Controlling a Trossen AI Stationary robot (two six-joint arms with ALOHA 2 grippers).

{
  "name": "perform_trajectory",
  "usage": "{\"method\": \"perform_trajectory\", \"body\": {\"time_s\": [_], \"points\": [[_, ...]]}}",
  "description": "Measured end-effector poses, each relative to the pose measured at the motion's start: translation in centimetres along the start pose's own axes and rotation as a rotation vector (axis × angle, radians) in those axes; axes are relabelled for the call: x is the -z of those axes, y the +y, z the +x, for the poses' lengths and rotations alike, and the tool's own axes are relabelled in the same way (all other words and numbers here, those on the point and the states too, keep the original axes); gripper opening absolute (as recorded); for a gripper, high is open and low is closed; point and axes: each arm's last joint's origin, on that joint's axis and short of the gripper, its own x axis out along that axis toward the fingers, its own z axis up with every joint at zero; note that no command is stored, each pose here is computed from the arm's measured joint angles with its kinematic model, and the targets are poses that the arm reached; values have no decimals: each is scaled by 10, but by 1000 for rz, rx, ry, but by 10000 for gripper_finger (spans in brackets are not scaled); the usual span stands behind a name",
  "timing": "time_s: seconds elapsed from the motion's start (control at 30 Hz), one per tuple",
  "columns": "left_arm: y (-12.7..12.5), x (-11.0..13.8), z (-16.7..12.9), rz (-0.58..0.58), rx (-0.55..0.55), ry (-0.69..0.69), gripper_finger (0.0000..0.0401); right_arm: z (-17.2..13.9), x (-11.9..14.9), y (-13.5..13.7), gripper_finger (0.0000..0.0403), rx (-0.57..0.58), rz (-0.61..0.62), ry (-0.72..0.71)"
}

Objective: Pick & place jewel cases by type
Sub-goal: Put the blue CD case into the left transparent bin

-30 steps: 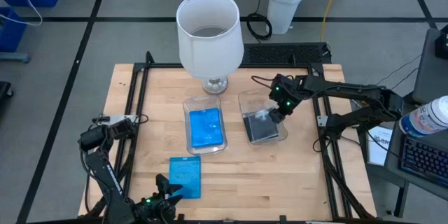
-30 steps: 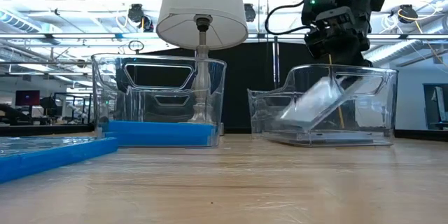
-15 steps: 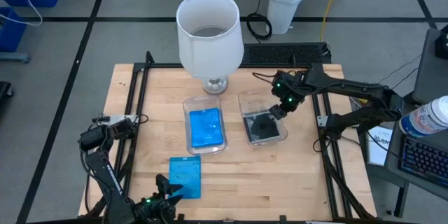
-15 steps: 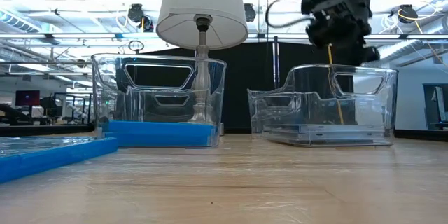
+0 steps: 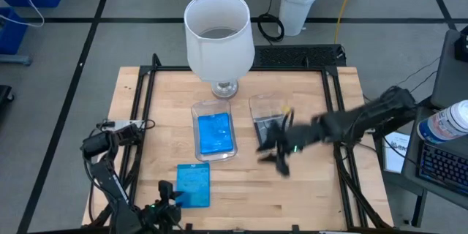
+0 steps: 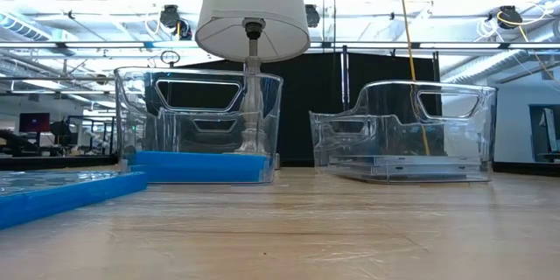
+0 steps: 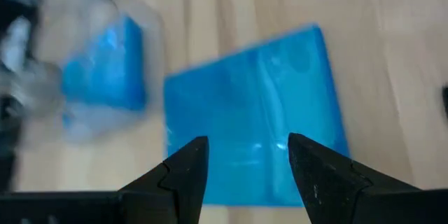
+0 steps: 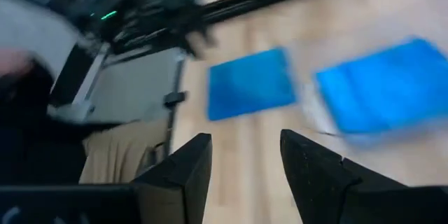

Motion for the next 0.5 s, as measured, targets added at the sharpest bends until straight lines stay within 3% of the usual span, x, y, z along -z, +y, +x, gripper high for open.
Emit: {"method": "perform_trajectory", "body": {"time_s": [0.23,0.33,0.5], "points": [[-21,14,18,-87,236,125,202,75,53,54,159,-135,-159,-16],[-26,14,17,-91,306,148,202,111,79,60,159,-152,-195,12],[-27,19,16,-75,300,150,202,158,111,54,125,-116,-228,17]]}}
